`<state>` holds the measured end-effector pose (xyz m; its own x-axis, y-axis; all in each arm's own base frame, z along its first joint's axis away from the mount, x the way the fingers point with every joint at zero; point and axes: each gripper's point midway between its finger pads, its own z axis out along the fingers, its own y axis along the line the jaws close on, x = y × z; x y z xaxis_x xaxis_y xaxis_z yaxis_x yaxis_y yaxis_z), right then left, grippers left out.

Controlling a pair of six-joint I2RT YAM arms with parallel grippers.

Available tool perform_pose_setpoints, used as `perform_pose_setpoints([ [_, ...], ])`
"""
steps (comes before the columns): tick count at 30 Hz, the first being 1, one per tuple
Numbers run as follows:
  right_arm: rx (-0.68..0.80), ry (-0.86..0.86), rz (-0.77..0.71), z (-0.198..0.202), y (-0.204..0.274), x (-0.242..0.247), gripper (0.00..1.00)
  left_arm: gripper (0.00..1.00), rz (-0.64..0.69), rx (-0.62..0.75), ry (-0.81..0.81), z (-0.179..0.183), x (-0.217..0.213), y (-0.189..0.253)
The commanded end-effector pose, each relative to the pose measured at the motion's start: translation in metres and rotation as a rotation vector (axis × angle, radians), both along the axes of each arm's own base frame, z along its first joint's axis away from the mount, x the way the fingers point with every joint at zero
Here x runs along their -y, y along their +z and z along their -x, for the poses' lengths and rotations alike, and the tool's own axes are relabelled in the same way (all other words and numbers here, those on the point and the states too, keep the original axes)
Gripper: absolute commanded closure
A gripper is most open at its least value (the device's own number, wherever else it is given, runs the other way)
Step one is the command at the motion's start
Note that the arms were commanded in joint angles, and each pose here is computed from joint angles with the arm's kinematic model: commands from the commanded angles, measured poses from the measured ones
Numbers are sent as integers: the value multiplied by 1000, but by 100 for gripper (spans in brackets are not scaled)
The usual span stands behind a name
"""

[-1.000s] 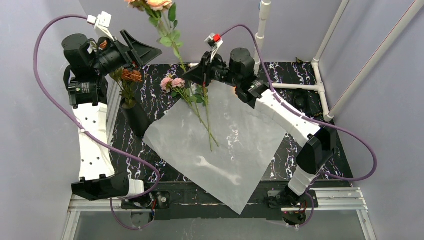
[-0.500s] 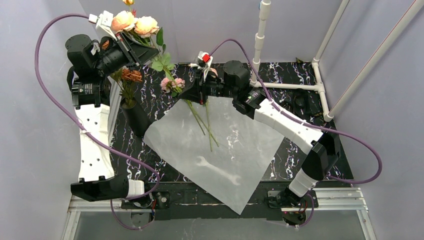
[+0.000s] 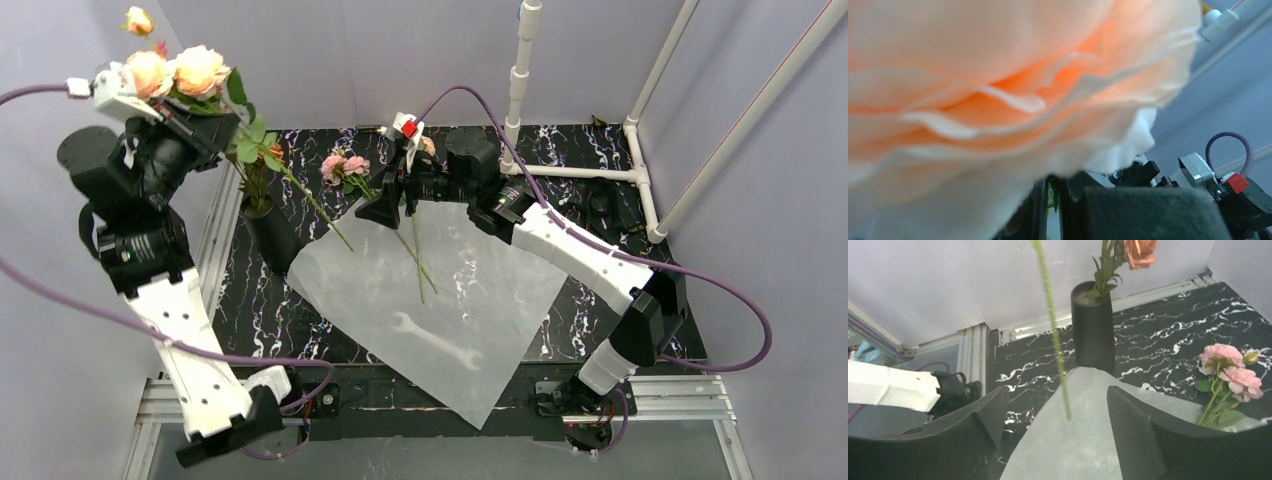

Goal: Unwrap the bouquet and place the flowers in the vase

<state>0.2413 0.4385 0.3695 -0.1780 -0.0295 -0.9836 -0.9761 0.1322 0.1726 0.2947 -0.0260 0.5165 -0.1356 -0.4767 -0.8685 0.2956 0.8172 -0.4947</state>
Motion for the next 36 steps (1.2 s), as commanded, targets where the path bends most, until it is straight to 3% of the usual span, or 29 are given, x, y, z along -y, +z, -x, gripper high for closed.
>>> perform_pose_setpoints([
  [1,58,-42,18,-1,3,10,18,100,-90,54,245,54,-23,4],
  [8,38,-41,98,-5,-25,9,5,100,-259,49,705,93,-94,27],
  [10,39,-49,111,-8,-30,9,3,100,-285,74,755,95,-103,42],
  [16,38,-88,145,-15,-42,12,2,100,-348,234,746,93,-100,95],
  [20,33,-105,154,-18,-48,13,2,100,-368,258,747,82,-105,110],
  [36,28,-165,192,-35,-61,17,3,100,-337,210,699,26,-123,89],
])
